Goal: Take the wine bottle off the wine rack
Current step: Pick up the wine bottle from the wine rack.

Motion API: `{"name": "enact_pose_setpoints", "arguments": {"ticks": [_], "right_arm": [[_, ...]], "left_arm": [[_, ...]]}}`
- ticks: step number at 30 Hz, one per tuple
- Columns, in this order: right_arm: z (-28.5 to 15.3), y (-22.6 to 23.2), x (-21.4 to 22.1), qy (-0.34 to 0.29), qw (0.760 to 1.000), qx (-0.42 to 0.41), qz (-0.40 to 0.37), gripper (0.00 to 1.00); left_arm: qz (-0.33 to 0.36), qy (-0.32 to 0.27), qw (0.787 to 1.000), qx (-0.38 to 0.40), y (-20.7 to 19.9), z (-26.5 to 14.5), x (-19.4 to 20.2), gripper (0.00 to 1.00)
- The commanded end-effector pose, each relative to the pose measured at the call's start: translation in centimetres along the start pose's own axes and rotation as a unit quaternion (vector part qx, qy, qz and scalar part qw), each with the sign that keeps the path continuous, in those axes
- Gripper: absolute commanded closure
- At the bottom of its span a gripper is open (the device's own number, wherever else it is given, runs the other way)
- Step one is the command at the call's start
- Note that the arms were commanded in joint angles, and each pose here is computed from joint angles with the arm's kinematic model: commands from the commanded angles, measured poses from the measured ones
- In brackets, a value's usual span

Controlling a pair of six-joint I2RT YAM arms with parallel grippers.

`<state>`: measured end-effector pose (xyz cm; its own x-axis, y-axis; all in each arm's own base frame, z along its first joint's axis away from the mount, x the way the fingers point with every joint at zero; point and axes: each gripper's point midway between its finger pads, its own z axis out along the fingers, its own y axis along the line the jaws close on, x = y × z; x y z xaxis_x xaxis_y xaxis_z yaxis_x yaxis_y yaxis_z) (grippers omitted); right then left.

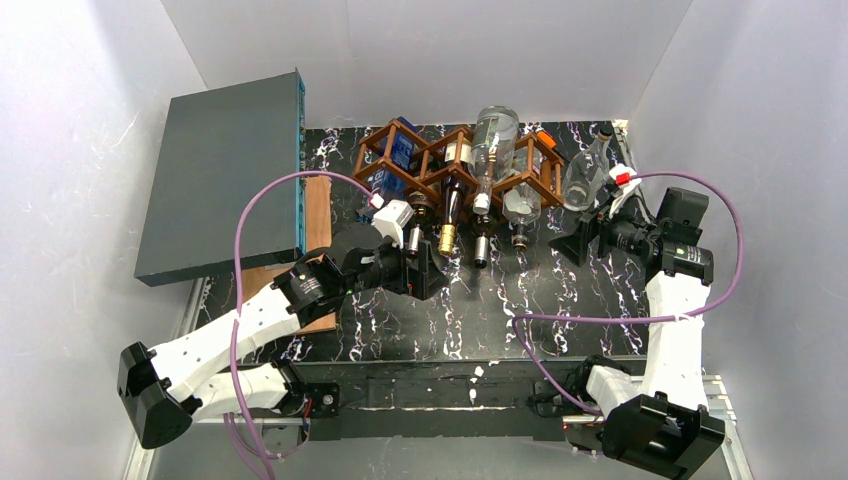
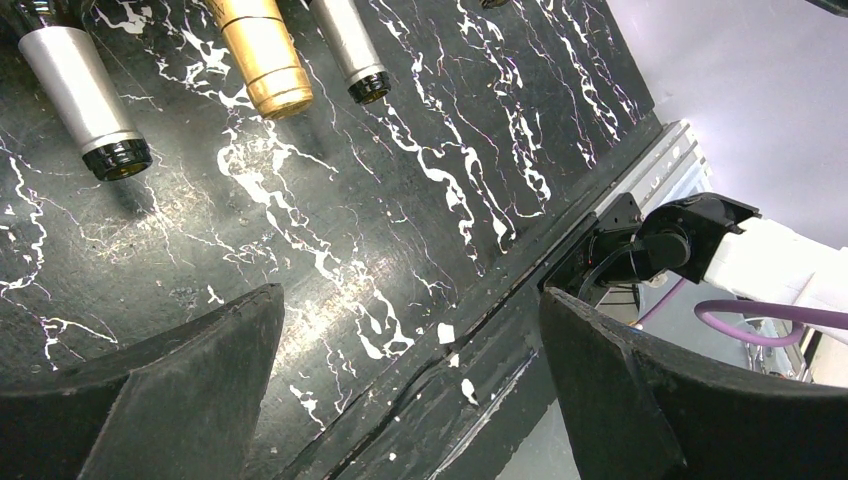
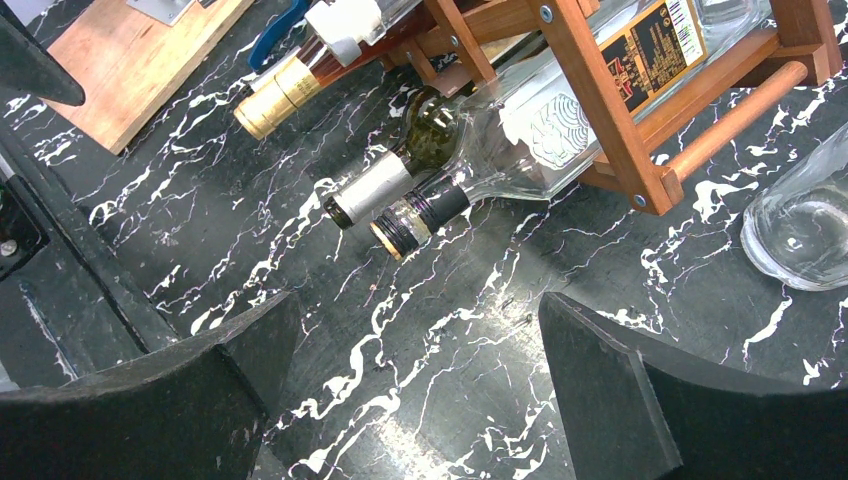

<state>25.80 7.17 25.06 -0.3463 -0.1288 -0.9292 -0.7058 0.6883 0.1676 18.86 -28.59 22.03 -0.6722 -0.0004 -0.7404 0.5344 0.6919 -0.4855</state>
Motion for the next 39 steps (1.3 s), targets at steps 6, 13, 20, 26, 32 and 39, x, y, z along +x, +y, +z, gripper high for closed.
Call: {"name": "enact_pose_setpoints", "arguments": {"ticks": [6, 13, 20, 26, 32, 39], "right_arm": [[0.02, 0.34, -0.31, -0.010, 1.000, -0.008, -0.014, 0.02], [0.03, 0.37, -0.31, -0.010, 1.000, -0.008, -0.015, 0.02], [0.05, 0.35, -0.29, -0.010, 1.000, -0.009, -0.014, 0.01], [0.06, 0.31, -0.30, -0.010, 1.000, -0.009, -0.014, 0.02], [0.09, 0.29, -0.27, -0.009, 1.000, -0.009, -0.014, 0.02], [0.12, 0.28, -0.27, -0.009, 1.000, -0.010, -0.014, 0.02]], "left_arm": [[0.000, -0.021, 1.000, 0.017, -1.11, -0.36, -1.85, 0.02], [0.000, -0.021, 1.000, 0.018, -1.13, -0.38, -1.91, 0.02], [-0.001, -0.021, 1.000, 0.018, -1.15, -0.24, -1.96, 0.02], [-0.001, -0.020, 1.000, 0.019, -1.17, -0.06, -2.08, 0.02], [-0.003, -0.017, 1.000, 0.019, -1.13, 0.16, -2.06, 0.02], [-0.004, -0.017, 1.000, 0.020, -1.12, 0.39, -2.22, 0.02]]}}
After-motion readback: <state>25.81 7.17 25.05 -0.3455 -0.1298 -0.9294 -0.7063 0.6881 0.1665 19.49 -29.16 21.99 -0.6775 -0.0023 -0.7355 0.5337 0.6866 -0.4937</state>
